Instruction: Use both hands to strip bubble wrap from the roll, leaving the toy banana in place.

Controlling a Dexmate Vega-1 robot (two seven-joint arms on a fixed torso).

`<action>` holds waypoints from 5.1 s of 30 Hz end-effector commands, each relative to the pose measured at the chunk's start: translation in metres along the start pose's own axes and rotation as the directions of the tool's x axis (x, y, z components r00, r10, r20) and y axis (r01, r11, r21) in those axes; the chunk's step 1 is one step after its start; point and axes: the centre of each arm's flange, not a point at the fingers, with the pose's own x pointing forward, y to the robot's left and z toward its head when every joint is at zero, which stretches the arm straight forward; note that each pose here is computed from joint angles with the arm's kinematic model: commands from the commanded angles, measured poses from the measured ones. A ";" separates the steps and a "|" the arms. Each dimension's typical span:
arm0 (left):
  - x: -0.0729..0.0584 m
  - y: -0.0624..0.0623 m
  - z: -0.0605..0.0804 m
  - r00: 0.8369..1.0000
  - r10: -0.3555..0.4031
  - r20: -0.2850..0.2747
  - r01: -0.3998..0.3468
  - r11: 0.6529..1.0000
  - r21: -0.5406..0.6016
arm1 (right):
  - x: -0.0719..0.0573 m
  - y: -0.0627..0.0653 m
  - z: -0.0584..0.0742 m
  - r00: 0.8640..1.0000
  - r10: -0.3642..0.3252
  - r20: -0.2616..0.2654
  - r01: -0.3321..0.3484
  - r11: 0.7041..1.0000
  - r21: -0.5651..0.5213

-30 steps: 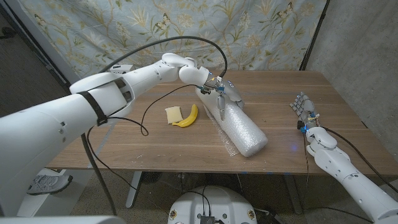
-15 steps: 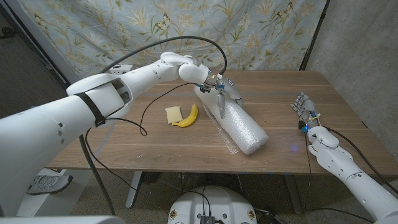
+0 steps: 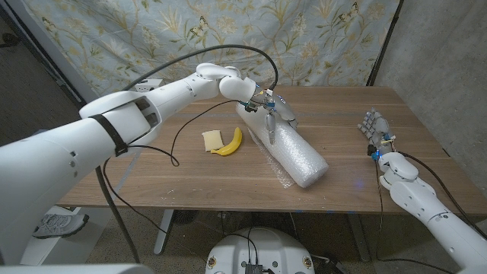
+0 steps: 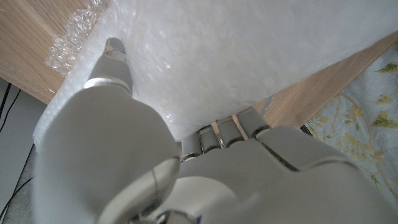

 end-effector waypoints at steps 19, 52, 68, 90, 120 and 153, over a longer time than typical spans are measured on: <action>-0.007 0.018 -0.003 0.999 0.010 -0.040 -0.014 0.995 -0.099 | -0.006 0.014 0.028 0.997 0.056 0.055 -0.055 0.998 -0.021; -0.020 0.046 -0.027 0.979 0.162 -0.123 -0.183 0.965 -0.190 | -0.006 0.022 0.022 0.996 0.081 0.024 -0.080 0.996 -0.040; -0.018 0.067 -0.033 0.961 0.238 -0.143 -0.270 0.920 -0.283 | -0.006 0.017 0.023 0.997 0.080 0.024 -0.079 0.996 -0.049; -0.017 0.082 -0.040 0.891 0.400 -0.216 -0.454 0.756 -0.472 | -0.005 0.012 0.025 0.996 0.086 0.020 -0.085 0.995 -0.056; -0.022 0.058 -0.051 0.837 0.439 -0.327 -0.521 0.454 -0.723 | -0.002 0.016 0.026 0.994 0.105 0.007 -0.105 0.992 -0.068; -0.025 0.000 -0.051 0.792 0.444 -0.418 -0.466 -0.003 -0.885 | -0.002 0.018 0.026 0.990 0.141 -0.017 -0.142 0.985 -0.100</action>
